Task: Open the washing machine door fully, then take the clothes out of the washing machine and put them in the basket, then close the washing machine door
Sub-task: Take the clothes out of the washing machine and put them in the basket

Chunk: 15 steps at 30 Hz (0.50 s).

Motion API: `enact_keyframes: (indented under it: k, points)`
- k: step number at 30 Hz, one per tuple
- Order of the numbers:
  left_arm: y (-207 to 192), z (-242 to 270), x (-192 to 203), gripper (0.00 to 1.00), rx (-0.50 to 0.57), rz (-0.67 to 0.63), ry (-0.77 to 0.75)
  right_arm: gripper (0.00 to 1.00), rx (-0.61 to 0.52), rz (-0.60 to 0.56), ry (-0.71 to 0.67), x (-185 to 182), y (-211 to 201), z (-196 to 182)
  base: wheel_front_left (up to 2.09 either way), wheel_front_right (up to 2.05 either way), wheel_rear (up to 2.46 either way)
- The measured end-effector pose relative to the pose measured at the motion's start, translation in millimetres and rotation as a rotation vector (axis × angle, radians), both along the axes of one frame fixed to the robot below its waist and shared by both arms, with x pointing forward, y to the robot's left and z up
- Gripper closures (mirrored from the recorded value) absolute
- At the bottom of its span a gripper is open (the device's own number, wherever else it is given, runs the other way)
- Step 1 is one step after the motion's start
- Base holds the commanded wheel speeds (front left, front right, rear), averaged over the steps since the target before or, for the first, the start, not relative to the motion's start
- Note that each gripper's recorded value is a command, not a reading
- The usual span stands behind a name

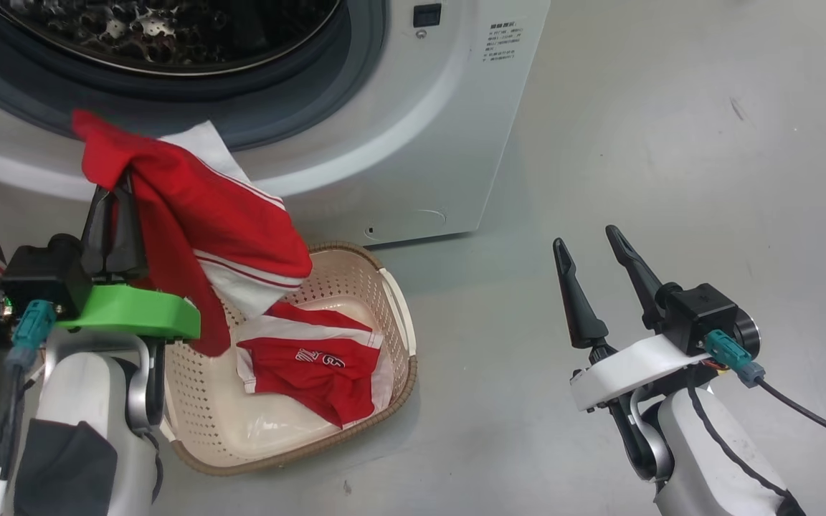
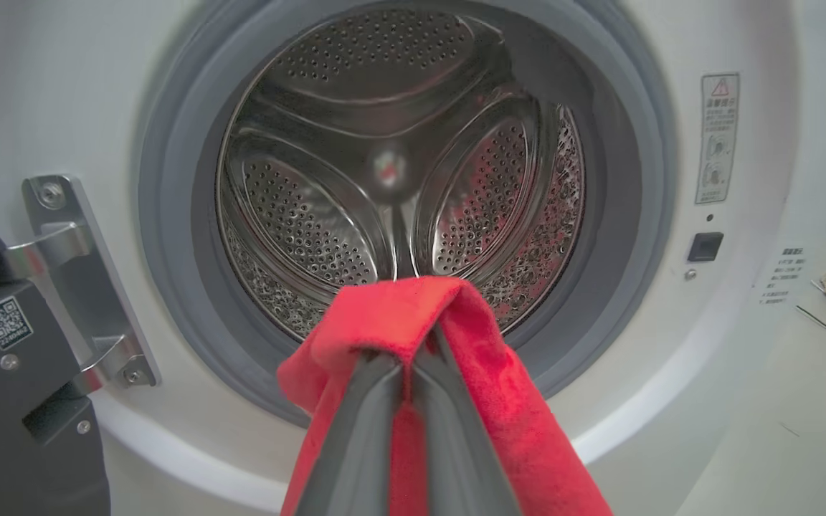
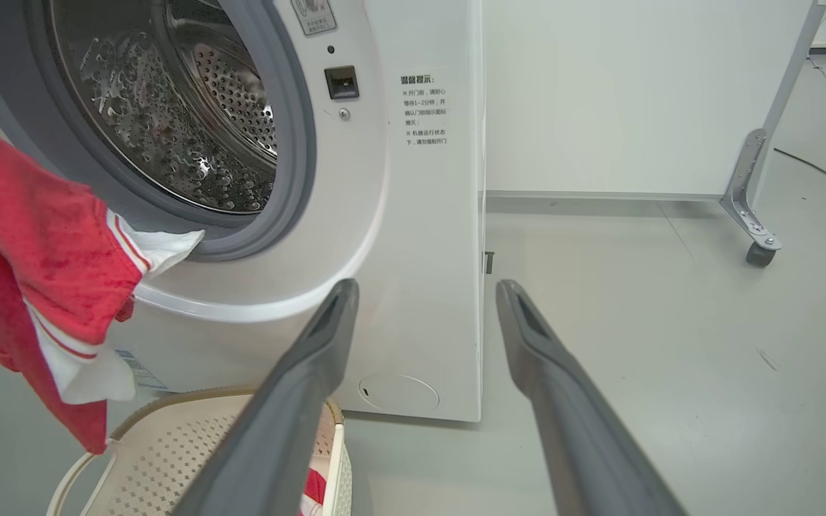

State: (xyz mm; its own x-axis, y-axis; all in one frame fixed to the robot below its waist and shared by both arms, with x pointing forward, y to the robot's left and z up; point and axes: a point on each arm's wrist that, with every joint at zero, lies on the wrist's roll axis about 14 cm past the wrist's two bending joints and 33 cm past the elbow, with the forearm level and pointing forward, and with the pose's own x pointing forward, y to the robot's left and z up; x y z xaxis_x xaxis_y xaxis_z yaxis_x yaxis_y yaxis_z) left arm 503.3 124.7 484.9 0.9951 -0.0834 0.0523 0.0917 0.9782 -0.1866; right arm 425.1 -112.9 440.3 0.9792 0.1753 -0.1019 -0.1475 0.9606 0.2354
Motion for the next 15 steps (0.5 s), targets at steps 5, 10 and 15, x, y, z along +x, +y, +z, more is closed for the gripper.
enact_keyframes:
  k: [5, 10, 15]
  points:
    - [-3, 22, -13, 1.00, 0.013, -0.012, -0.058, 0.00, 0.002, 0.003, -0.017, -8, 0, 8, 0.00, 0.00, 0.00]
    - [-7, 28, -29, 1.00, 0.017, -0.024, -0.073, 0.00, 0.002, -0.005, -0.028, -16, -2, 14, 0.00, 0.00, 0.00]
    - [-15, 20, -51, 1.00, 0.020, -0.053, -0.044, 0.00, 0.002, -0.017, -0.034, -25, -6, 18, 0.00, 0.00, 0.00]
